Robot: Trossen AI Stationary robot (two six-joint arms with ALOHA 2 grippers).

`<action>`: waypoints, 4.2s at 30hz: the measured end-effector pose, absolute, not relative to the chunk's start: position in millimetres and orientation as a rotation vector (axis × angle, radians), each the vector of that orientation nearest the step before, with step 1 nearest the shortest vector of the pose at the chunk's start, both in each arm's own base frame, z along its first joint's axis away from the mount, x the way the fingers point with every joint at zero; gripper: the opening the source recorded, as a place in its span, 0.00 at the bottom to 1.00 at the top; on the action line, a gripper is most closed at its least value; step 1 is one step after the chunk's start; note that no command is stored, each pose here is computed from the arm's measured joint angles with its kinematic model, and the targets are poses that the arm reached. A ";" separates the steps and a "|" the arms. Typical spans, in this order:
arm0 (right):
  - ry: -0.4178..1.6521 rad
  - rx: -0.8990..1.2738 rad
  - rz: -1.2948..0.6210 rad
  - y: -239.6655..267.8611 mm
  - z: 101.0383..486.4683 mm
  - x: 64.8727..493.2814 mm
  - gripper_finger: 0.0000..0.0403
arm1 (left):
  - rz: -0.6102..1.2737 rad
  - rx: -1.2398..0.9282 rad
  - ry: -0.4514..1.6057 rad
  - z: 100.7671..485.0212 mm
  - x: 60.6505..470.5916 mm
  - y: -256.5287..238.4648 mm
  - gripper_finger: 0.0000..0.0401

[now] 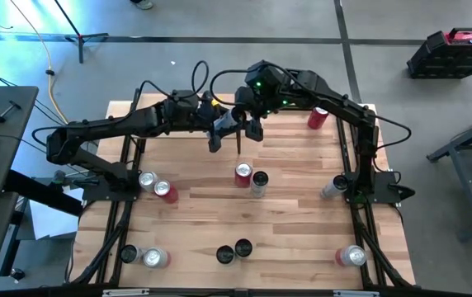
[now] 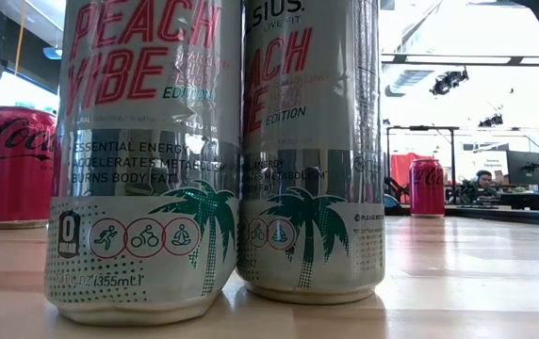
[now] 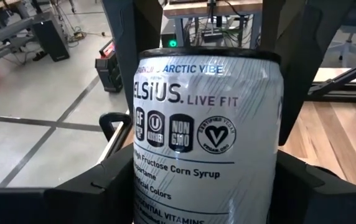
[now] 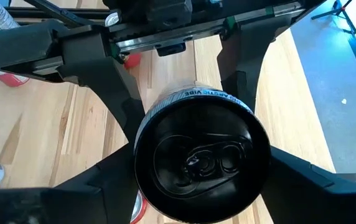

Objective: Place canned beverage on shelf
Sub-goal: Put the top blue soda can on the shelf

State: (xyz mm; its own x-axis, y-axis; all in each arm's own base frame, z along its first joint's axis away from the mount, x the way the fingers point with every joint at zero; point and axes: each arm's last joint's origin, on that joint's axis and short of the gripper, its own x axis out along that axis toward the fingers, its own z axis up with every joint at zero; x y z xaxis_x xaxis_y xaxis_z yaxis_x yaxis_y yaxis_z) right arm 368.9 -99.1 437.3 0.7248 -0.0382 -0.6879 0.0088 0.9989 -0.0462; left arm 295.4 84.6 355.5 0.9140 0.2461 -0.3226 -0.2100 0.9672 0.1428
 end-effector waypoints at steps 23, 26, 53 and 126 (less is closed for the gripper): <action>0.367 -0.040 -0.148 -68.6 533.0 279.5 0.73 | 0.168 -0.005 0.098 338.0 247.6 107.5 0.60; 0.327 -0.046 -0.201 -58.4 541.4 271.0 0.73 | 0.129 -0.004 0.002 326.2 242.0 113.6 0.60; 0.243 0.065 -0.448 27.5 513.6 343.6 0.73 | 0.010 0.052 -0.119 261.4 247.4 175.8 0.60; 0.444 0.040 -0.454 2.3 478.5 368.6 0.89 | 0.119 -0.050 -0.036 257.2 246.1 175.2 0.72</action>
State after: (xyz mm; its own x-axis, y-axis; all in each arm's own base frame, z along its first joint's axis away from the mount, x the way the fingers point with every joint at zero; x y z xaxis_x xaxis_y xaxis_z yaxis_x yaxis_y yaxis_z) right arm 368.6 2.3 478.5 0.8051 -0.4158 -0.4231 0.4330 0.8994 -0.0601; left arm 246.1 175.2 257.2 0.9922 0.1199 0.0326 -0.1182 0.9916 -0.0520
